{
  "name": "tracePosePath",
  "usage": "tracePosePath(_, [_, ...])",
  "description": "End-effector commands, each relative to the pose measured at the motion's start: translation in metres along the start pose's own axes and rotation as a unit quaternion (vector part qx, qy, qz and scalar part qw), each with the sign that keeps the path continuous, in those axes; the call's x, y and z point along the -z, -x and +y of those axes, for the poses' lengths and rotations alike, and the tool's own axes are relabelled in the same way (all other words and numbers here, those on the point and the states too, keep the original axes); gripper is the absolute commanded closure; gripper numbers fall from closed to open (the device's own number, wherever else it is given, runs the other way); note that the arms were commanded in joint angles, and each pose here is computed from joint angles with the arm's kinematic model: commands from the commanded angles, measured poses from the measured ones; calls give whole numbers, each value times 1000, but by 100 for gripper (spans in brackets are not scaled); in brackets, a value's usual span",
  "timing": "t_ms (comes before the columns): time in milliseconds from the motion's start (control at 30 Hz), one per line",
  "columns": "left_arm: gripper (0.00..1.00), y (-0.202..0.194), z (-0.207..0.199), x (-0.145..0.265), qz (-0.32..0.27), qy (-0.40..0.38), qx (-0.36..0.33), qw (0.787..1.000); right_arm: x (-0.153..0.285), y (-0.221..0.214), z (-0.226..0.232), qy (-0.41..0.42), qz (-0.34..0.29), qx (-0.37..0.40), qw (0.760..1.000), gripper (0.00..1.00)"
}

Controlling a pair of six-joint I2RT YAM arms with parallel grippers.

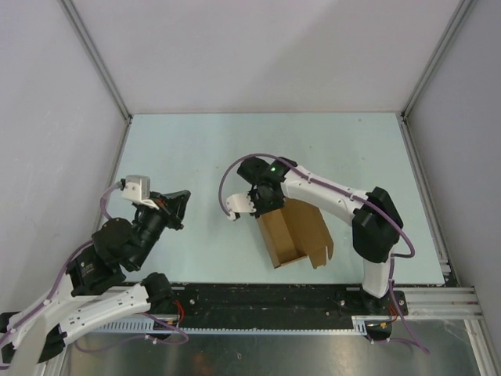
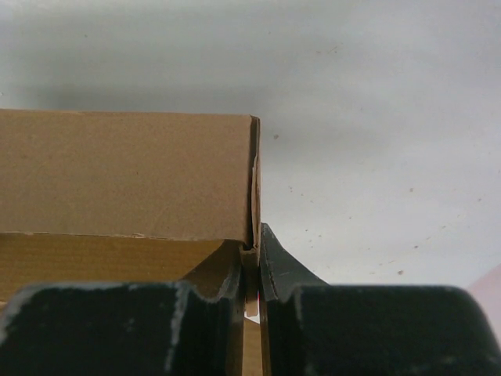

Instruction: Fold the paper box

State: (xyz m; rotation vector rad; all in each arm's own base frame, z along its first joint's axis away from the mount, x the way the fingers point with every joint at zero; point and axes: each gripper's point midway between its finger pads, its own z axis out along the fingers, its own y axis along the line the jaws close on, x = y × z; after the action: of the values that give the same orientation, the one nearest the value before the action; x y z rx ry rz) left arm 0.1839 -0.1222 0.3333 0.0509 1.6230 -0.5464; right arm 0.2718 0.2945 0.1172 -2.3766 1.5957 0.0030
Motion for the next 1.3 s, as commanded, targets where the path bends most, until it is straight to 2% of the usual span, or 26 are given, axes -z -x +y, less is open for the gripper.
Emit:
tracePosePath(0, [91, 15, -2, 6, -12, -8, 15, 1000, -18, -1, 9, 23, 50, 88, 995, 100])
tracePosePath(300, [91, 13, -2, 6, -7, -9, 14, 1000, -56, 20, 18, 22, 81, 160, 984, 100])
tracePosePath(400, [92, 13, -2, 7, -6, -9, 14, 1000, -61, 24, 21, 24, 87, 168, 982, 93])
tracePosePath(467, [91, 13, -2, 7, -6, -8, 13, 1000, -62, 26, 19, 20, 82, 162, 983, 82])
tracePosePath(500, [91, 13, -2, 7, -6, -8, 13, 1000, -61, 28, 18, 17, 76, 161, 984, 52])
tracePosePath(533, [91, 14, -1, 7, -7, -8, 13, 1000, -59, 30, 17, 14, 72, 159, 985, 34])
tracePosePath(633, [91, 13, -1, 7, -6, -7, 13, 1000, -53, 34, 12, 0, 66, 152, 986, 12])
tracePosePath(700, [91, 14, -1, 7, -7, -6, 13, 1000, -45, 46, 5, -13, 35, 132, 990, 4])
tracePosePath(767, [90, 15, 0, 8, -7, -5, 13, 1000, -31, 60, 0, -29, -8, 117, 993, 0])
tracePosePath(967, [89, 28, 2, 13, -19, -4, 12, 1000, 16, 99, -23, -86, -104, 100, 986, 0])
tracePosePath(1100, [89, 38, 2, 18, -30, -8, 21, 999, 71, 120, -34, -115, -189, 80, 972, 0])
tracePosePath(1200, [89, 43, 3, 21, -36, -10, 30, 999, 120, 143, -38, -133, -286, 73, 946, 0])
tracePosePath(1233, [89, 44, 3, 22, -37, -10, 31, 999, 147, 138, -40, -149, -319, 49, 935, 0])
tracePosePath(1267, [88, 44, 2, 22, -37, -10, 31, 999, 172, 149, -42, -163, -374, 51, 912, 0])
